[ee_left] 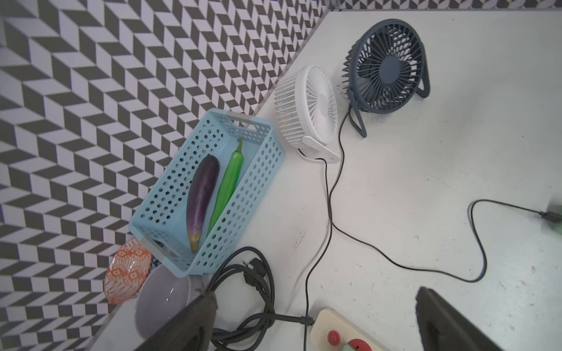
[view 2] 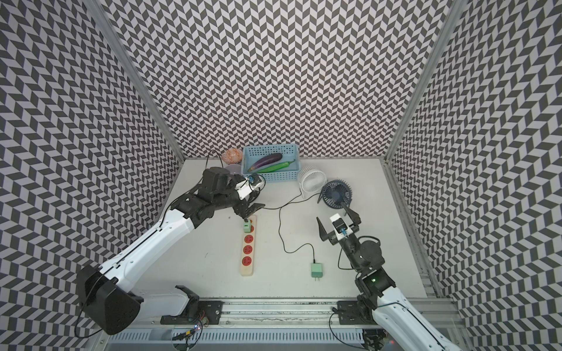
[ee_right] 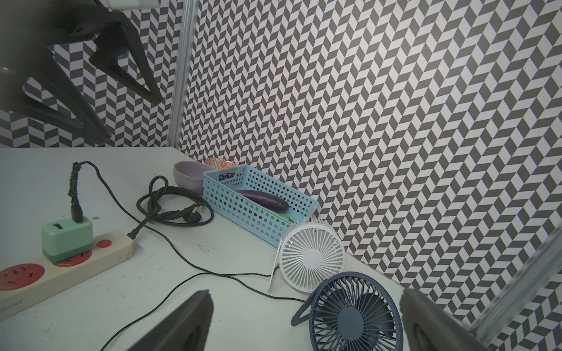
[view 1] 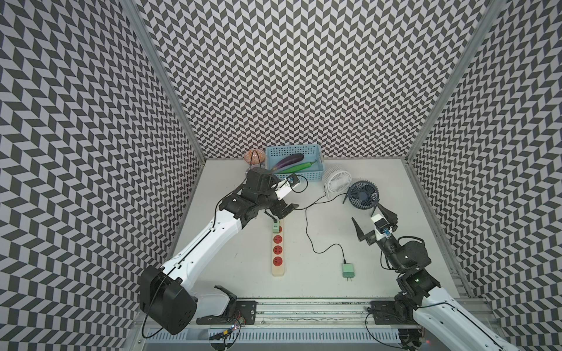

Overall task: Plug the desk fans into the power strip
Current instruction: Insert the plug into the socket.

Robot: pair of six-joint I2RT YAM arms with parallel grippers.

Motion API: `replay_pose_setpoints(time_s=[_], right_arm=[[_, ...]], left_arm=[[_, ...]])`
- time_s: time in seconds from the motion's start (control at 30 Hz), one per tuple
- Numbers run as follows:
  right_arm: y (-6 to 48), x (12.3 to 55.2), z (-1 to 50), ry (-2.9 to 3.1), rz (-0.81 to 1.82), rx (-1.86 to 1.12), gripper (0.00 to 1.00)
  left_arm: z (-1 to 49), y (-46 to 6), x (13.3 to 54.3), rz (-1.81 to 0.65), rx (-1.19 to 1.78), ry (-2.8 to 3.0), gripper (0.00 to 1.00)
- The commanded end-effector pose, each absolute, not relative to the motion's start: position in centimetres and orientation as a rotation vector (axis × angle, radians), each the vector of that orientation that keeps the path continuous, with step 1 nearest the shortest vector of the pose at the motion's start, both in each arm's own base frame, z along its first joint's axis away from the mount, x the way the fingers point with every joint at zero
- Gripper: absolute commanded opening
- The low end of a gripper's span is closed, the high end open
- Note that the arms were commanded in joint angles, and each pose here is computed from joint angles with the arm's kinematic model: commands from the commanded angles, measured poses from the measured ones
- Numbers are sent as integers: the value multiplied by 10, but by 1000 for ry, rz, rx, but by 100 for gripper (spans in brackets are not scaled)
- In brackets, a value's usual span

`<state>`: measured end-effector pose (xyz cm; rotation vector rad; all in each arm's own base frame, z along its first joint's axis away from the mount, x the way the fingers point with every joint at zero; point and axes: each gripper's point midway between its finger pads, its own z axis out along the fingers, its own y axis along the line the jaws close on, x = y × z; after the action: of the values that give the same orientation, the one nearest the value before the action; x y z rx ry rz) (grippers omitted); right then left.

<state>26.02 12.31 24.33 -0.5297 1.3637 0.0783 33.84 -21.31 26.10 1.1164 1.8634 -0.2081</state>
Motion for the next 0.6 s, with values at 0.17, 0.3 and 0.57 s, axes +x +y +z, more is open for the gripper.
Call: replay_pose_setpoints(time_s=[0.17,0.3,0.57], right_arm=[[113,270,282,1404,152,-353,100],[127,271,289,1493,256,-383,100],[139,275,293,1712,491,-230,100]], left_arm=[[291,-179,339,-299,776,1876,100],[281,-169,323,-327,732,1858,100],[279,-137,325,-412,573,1803,100]])
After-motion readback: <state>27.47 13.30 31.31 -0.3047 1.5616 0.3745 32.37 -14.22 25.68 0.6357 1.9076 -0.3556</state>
